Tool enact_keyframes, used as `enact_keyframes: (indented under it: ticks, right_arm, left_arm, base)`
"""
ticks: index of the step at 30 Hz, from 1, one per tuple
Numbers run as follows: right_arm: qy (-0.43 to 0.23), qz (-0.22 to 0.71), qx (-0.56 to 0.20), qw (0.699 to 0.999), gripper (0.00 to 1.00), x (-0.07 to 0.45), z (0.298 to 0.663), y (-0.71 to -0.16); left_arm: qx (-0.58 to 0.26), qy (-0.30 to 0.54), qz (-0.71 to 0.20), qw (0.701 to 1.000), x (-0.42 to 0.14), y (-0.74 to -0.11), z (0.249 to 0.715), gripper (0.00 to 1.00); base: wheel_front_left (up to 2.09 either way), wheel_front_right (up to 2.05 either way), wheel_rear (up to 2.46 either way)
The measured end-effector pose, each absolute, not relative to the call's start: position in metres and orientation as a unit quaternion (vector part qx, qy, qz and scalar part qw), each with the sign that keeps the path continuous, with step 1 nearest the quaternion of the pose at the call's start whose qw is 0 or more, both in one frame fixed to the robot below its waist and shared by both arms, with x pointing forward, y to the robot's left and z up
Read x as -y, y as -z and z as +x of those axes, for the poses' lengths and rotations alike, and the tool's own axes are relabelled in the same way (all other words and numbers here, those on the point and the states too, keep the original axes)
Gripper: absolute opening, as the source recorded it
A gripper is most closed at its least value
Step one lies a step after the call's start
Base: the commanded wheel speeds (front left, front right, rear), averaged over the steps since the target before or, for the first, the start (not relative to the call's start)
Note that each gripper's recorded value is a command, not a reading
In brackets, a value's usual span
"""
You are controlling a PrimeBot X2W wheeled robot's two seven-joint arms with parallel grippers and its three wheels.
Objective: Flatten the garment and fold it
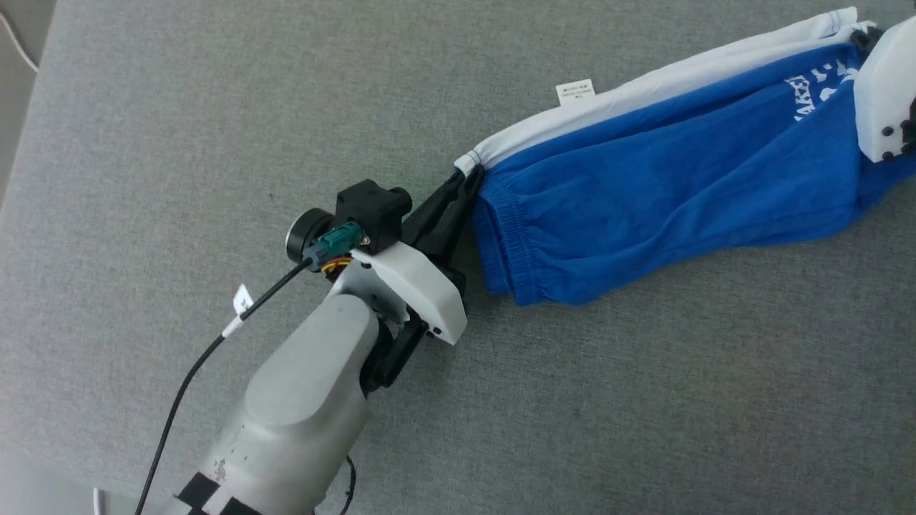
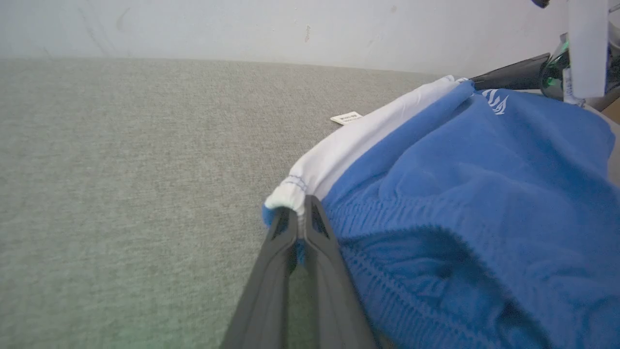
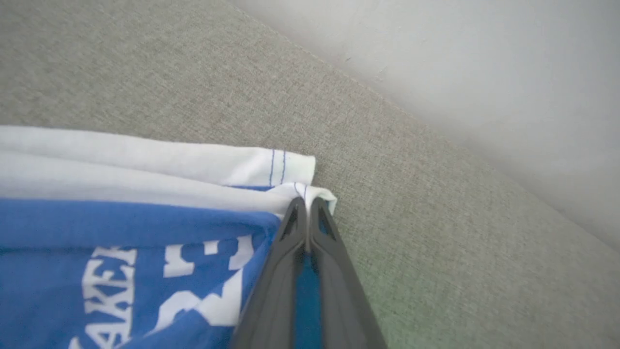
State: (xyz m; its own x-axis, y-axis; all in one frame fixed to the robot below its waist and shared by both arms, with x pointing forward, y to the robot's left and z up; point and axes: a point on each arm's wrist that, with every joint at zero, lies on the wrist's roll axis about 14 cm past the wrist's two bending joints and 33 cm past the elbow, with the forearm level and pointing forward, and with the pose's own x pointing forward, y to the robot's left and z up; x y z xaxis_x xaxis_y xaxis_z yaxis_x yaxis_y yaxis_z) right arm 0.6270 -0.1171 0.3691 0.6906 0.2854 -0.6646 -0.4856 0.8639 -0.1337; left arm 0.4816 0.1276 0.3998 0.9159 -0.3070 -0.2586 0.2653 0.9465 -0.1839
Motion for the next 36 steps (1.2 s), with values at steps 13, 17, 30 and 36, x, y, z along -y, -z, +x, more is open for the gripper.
enact_keyframes:
  ticks: [13,17,30,36]
  right_arm:
    - [-0.215,-0.098,-0.247,0.940,1.00,0.112,0.603,-0.422]
    - [-0.218,-0.068,-0.189,0.955,1.00,0.110,0.592,-0.459]
    - [-0.198,0.016,-0.020,0.980,1.00,0.141,0.529,-0.545]
    - [-0.169,0.060,0.018,0.984,1.00,0.164,0.495,-0.555]
  left_arm:
    - [-0.125,0.122,-0.071,0.982,-0.143,-0.423,0.458,1.00]
    - [-0.107,0.098,-0.076,0.987,-0.158,-0.437,0.445,1.00]
    - [0.031,0.023,-0.110,0.993,-0.189,-0.524,0.406,1.00]
    - [0.069,0.008,-0.100,0.993,-0.192,-0.540,0.381,1.00]
  base:
    - [0.00,0.00,0.00]
    - [0.00,0.00,0.00]
    - [0.00,0.00,0.00]
    - [0.00,0.00,0.00]
